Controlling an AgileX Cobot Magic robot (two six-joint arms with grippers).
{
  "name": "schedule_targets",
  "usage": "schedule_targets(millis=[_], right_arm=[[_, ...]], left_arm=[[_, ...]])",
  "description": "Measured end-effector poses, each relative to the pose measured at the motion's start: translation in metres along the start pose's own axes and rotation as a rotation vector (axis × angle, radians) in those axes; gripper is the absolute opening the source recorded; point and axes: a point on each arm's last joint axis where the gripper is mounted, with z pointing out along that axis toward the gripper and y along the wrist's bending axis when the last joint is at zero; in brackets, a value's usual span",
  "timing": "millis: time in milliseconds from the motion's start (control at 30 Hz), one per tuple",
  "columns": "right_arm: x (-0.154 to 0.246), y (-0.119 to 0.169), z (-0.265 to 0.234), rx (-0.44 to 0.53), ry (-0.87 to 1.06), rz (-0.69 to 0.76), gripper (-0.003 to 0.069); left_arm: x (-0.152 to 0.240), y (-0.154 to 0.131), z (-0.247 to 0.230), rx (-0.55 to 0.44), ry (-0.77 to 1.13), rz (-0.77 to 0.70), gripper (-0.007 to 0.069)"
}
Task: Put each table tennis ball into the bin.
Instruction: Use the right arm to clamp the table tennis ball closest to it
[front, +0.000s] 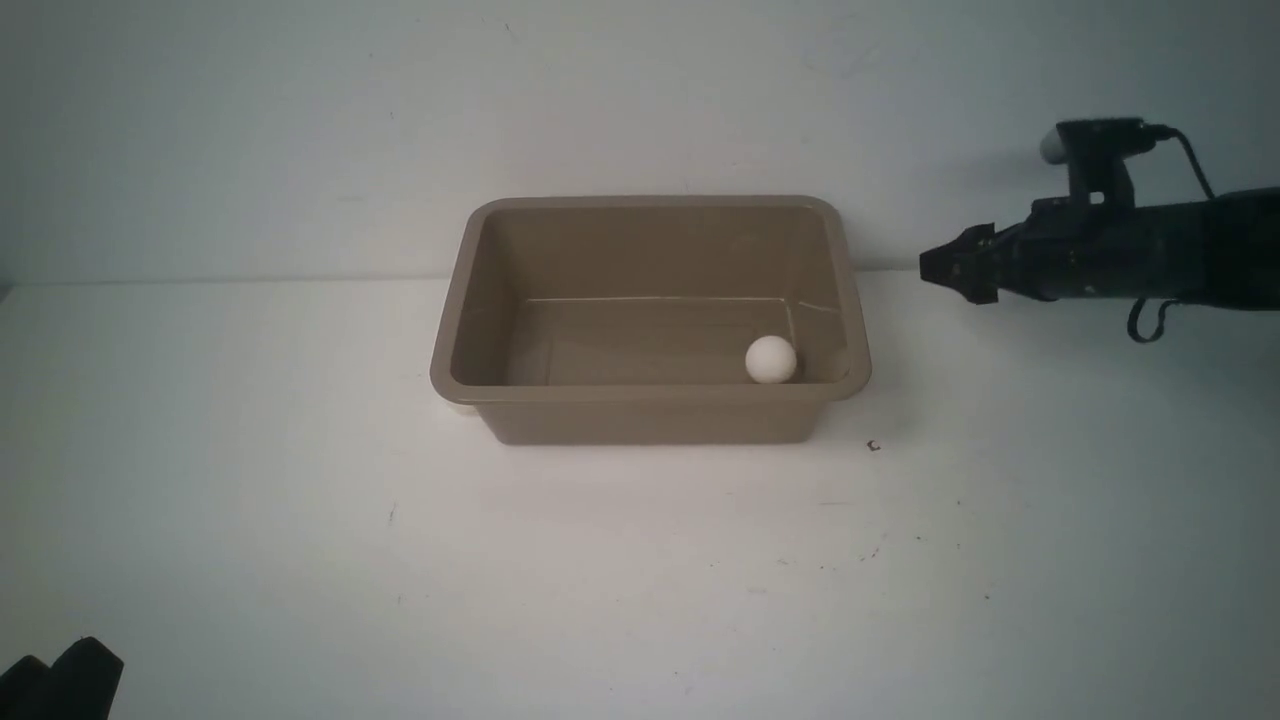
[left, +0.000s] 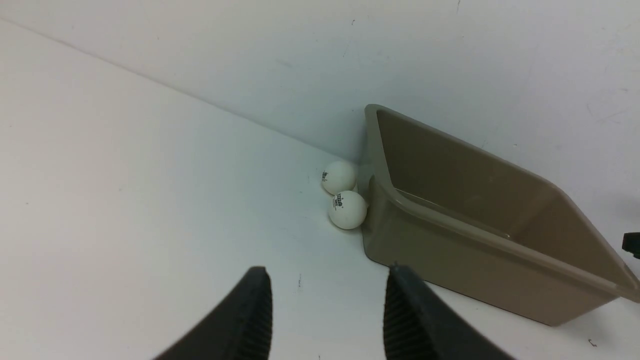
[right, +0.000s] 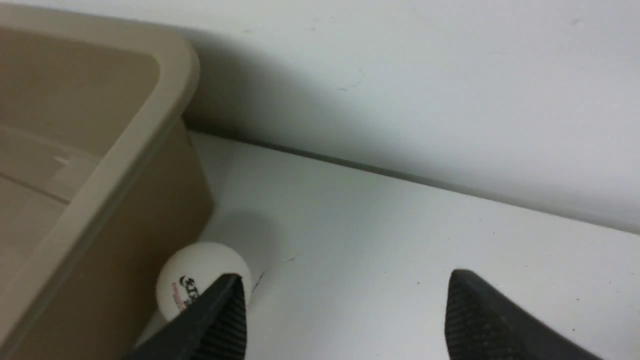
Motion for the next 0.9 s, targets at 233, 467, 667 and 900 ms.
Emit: schedule_targets(millis=[233, 467, 667, 900], right_arm=[[0.000, 0.009, -0.002, -0.125, 0.000, 0.002, 0.0482], [0.005, 0.014, -0.003, -0.180, 0.044, -0.055, 0.0482], [0.006, 0.018, -0.001, -0.188, 0.058, -0.075, 0.0474], [0.005, 0.035, 0.010, -0.180, 0.070, -0.108, 0.0472]], left_arm=[[0.000, 0.000, 0.000, 0.000, 0.000, 0.001, 0.0289], [0.000, 0.000, 0.000, 0.000, 0.000, 0.022, 0.0289], [0.000, 0.000, 0.000, 0.000, 0.000, 0.026, 0.0289], [0.000, 0.000, 0.000, 0.000, 0.000, 0.028, 0.0289]])
